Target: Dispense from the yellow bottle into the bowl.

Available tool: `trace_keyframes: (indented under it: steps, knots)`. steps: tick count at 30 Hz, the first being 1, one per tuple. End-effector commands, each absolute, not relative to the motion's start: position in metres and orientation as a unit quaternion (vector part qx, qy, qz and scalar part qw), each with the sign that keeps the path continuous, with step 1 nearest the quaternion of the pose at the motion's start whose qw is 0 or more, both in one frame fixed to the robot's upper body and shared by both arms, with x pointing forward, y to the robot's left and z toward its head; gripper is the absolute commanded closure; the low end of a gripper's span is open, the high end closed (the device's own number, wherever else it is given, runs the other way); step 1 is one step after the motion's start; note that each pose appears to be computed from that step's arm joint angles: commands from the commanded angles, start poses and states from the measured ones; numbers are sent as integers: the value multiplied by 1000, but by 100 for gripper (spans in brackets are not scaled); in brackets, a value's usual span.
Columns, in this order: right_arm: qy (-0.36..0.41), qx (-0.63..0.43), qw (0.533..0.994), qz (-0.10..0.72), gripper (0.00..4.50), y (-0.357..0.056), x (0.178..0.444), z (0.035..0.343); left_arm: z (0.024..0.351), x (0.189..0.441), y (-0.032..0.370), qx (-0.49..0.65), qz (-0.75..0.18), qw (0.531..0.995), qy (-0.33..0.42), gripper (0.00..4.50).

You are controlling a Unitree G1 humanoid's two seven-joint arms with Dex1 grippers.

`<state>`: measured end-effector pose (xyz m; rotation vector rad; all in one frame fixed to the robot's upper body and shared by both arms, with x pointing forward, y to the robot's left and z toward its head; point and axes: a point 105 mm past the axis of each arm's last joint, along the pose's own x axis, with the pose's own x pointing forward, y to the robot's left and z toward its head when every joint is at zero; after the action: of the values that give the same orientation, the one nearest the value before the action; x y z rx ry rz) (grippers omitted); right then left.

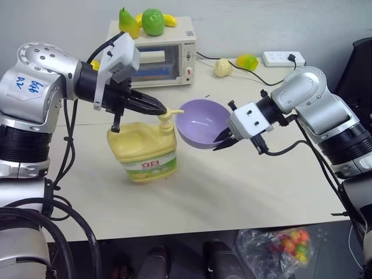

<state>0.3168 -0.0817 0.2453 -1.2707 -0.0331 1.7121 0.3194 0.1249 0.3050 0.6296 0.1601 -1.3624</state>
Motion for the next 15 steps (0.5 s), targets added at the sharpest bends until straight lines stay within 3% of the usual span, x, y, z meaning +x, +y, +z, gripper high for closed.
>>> trace_keyframes:
  steps: [1,15]
  knots:
    - [-31,-532,453,715,450,-80,306,260,287,332,132,287,-598,738,124,444]
    - [-50,-541,436,717,450,-73,302,267,272,331,132,273,-613,719,177,444]
